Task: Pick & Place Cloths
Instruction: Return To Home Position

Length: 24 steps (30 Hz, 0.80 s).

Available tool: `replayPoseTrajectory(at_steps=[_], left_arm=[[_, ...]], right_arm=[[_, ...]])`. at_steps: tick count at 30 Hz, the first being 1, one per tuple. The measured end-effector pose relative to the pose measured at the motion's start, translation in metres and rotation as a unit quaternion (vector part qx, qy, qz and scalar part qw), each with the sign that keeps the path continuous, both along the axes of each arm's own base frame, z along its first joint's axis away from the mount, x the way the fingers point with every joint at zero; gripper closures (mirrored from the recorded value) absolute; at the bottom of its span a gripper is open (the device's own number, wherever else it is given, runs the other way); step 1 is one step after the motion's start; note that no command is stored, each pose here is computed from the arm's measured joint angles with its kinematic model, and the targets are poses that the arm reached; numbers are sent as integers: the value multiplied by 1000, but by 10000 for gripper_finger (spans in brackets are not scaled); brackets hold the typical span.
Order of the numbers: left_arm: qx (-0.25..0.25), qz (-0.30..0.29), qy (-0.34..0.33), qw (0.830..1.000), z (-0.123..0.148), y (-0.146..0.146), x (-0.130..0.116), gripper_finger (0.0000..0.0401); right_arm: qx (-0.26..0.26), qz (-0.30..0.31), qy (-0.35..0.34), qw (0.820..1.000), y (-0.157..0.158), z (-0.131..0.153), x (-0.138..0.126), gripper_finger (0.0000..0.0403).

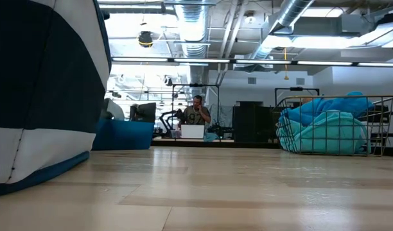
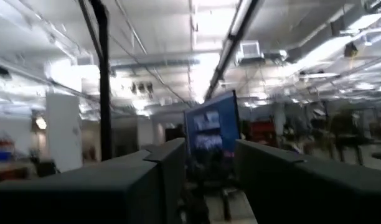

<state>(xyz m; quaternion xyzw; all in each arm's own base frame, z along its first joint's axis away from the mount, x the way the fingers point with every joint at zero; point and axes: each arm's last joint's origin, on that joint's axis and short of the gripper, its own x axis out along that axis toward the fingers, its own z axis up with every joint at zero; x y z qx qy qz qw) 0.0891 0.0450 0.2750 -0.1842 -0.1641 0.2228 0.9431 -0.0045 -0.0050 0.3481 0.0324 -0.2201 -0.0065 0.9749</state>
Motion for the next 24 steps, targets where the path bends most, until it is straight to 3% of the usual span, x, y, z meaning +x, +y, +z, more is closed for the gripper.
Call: replayPoseTrajectory(at_steps=[5,13,19,24], left_arm=[[-15,-12,11,1000,-21,-14,15,401],[-22,-61,21,998,-23,-46,17,401],[43,-83,33,995,-2,-63,7,401],[64,-124,15,990,-1,-65,-7,401]], right_arm=[[10,21,34,999,4,-23,22,261],[38,8,15,999,6,-50,48,247],[55,4,11,998,6,-72,63,241],[10,41,17,999,7,-87,72,241]])
